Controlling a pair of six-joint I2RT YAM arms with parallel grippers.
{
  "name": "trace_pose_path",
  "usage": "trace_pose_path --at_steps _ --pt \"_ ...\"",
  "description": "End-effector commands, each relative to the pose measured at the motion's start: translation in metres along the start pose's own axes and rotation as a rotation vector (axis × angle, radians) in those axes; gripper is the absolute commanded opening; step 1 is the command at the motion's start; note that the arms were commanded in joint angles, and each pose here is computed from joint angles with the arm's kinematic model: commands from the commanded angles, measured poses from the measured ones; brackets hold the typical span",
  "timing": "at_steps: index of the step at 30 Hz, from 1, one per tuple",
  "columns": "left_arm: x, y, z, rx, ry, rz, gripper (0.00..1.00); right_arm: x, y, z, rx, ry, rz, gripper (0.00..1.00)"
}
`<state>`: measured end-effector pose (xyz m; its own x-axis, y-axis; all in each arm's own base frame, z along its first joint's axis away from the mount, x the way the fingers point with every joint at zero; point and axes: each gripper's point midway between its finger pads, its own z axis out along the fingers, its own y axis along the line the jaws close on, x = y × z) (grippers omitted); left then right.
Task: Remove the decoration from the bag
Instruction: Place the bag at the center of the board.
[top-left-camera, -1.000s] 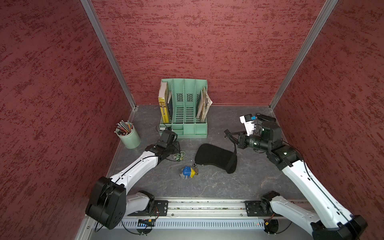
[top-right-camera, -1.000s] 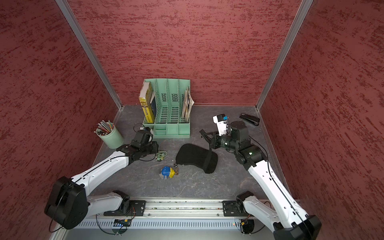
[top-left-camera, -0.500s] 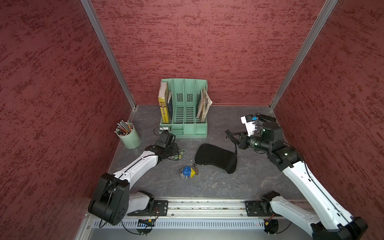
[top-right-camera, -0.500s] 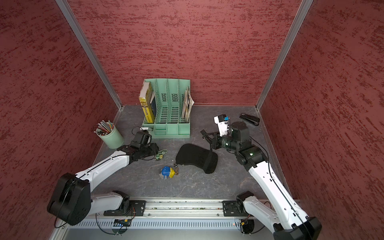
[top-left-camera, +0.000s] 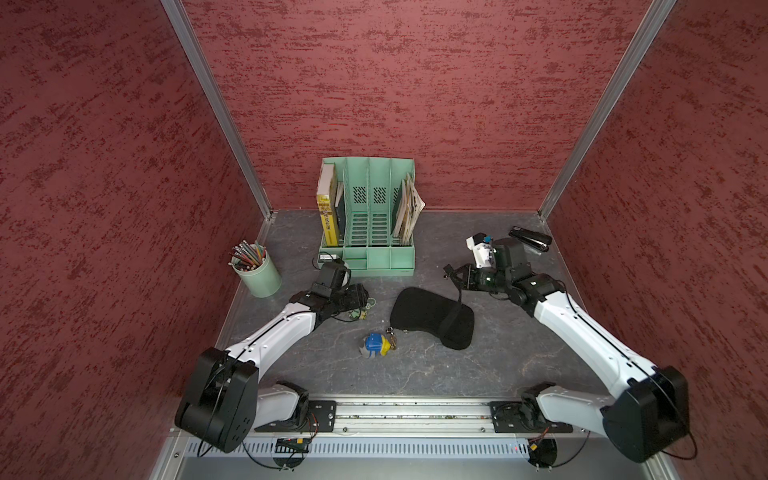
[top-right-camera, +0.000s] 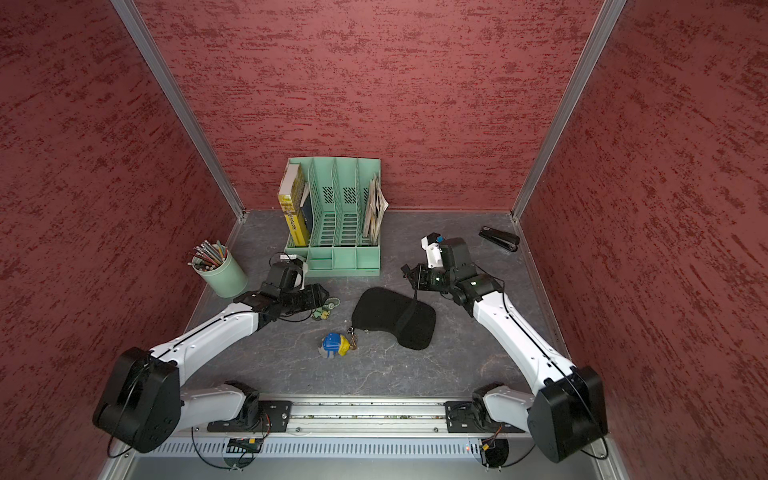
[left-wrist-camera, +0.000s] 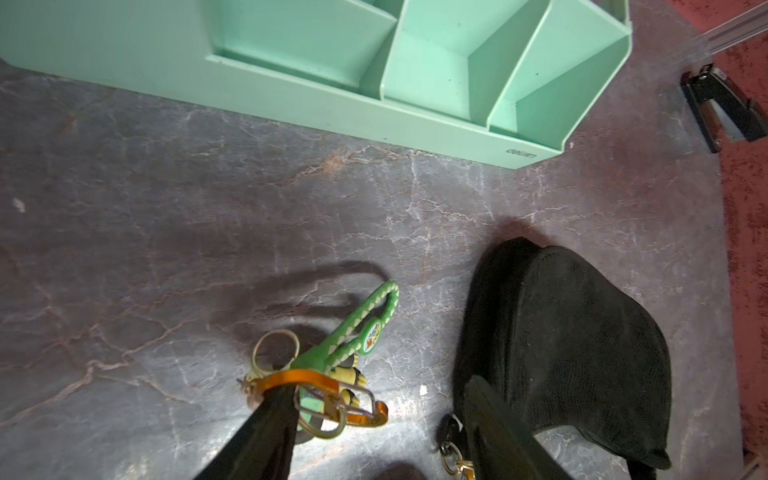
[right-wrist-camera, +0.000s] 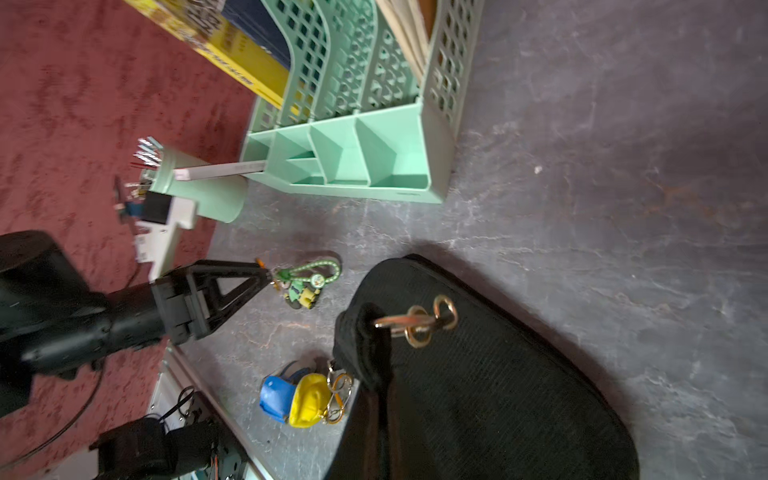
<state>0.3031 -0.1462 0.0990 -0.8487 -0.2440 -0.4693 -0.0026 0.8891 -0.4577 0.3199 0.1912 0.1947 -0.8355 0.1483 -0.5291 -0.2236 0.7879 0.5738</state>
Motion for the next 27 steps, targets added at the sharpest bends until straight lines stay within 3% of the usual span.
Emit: trace_pose_path --at_steps 1,5,8,11,16,23,27 --pt "-0.010 -0.021 -0.008 0.086 -0.034 0.012 0.67 -0.026 -0.011 0.006 0.073 -0.067 0.032 0.00" --pt "-0.011 -0.023 -0.011 0.092 -0.038 0.019 0.68 -0.026 -0.016 0.026 0.053 -0.036 0.067 0.00" --pt "-0.012 -0.024 -0.011 0.098 -0.039 0.021 0.68 -0.021 -0.018 0.045 0.022 0.006 0.100 0.07" --pt "-0.012 -0.029 -0.013 0.120 -0.029 0.022 0.69 -0.018 -0.019 0.054 0.006 0.033 0.115 0.20" --pt "-0.013 -0.048 -0.030 0.157 0.032 0.038 0.71 -0.021 0.022 0.043 -0.179 0.016 0.023 0.51" --pt "-0.025 -0.079 -0.068 0.248 0.017 0.019 0.74 -0.015 0.084 0.026 -0.494 -0.053 -0.142 0.56" --pt "-0.031 -0.103 -0.086 0.339 0.010 0.020 0.75 -0.006 0.115 0.025 -0.602 -0.047 -0.222 0.56"
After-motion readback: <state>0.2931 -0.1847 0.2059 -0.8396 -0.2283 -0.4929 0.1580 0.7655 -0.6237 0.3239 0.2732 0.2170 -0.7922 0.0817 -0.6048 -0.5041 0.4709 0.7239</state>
